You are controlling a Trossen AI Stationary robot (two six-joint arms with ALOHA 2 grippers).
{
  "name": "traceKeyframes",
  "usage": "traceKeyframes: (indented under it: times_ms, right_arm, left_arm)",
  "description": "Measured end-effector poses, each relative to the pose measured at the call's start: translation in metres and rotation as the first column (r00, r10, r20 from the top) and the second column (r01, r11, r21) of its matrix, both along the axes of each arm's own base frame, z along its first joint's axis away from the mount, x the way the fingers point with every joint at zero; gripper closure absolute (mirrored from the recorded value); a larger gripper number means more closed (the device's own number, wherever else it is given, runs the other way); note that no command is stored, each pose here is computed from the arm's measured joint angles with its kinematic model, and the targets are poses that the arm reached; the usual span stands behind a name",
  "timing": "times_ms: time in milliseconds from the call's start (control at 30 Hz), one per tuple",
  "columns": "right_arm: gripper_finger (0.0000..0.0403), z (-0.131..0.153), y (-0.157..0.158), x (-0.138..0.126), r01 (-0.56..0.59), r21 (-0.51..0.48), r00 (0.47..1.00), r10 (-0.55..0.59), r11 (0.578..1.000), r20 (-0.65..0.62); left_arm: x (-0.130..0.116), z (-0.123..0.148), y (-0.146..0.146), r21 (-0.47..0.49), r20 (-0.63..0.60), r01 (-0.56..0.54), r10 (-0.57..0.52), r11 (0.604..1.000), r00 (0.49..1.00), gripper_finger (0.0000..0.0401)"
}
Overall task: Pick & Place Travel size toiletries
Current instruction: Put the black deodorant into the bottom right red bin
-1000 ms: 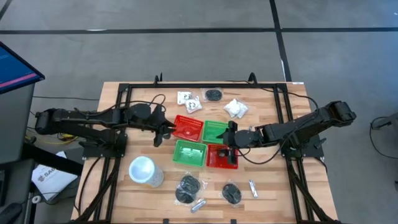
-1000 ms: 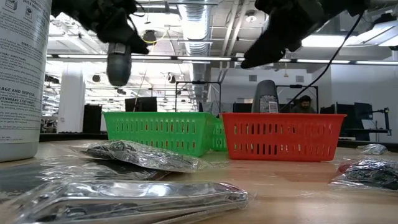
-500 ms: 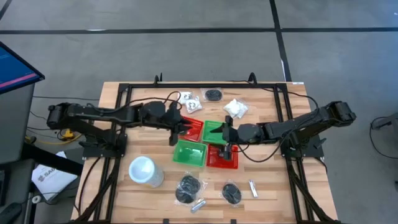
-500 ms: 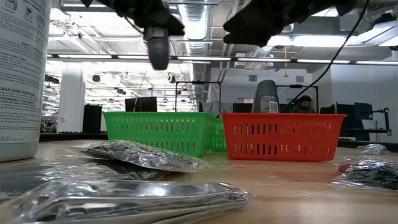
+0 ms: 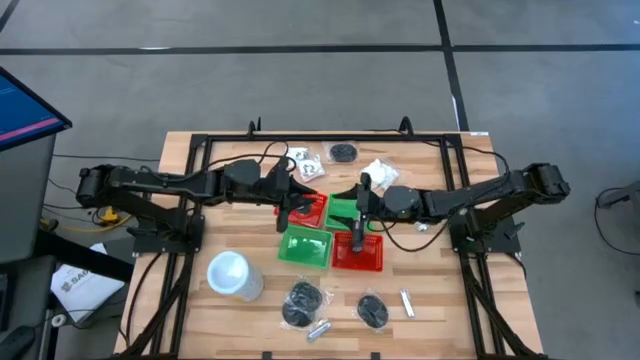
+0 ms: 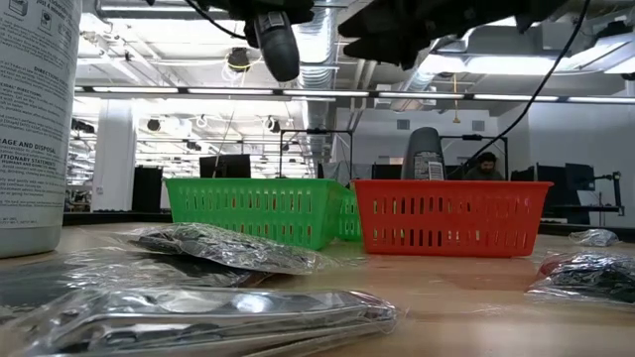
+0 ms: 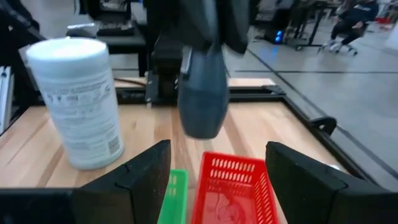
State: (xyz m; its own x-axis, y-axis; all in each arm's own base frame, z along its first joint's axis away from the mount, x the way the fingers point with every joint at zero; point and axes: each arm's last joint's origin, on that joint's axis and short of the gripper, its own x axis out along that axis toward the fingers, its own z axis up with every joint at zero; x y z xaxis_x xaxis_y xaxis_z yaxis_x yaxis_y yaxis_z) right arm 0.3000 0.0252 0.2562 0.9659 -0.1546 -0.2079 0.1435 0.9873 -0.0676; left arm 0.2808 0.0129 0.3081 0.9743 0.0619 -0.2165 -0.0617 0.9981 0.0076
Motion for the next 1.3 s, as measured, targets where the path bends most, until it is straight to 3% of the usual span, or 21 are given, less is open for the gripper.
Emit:
traceKeyframes:
  times_ms: [300,433,800,1300]
  right_arm:
    - [0.0154,0.0,-0.006,0.014,-0.05,-0.004,0.991,0.05,0.999,0.123]
    - [0.0154,-0.009,-0.009,0.022,-0.043,-0.003,0.992,0.044,0.999,0.119]
    - [0.0154,0.007,-0.016,0.028,-0.073,0.002,0.983,0.071,0.997,0.169]
    - [0.0154,0.008,-0.015,0.028,-0.115,0.012,0.978,0.111,0.993,0.176]
  left_arm:
    - [0.001,0.002,0.0,0.002,0.028,0.0,0.0,1.0,1.0,0.0328]
    - [0.001,0.003,0.0,0.013,0.035,0.003,-0.003,1.0,0.999,0.0328]
    - [0.001,0.004,-0.004,0.045,0.043,0.023,-0.025,0.999,0.999,0.0328]
    - [0.001,0.006,-0.005,0.047,0.06,0.026,-0.029,0.999,0.998,0.0328]
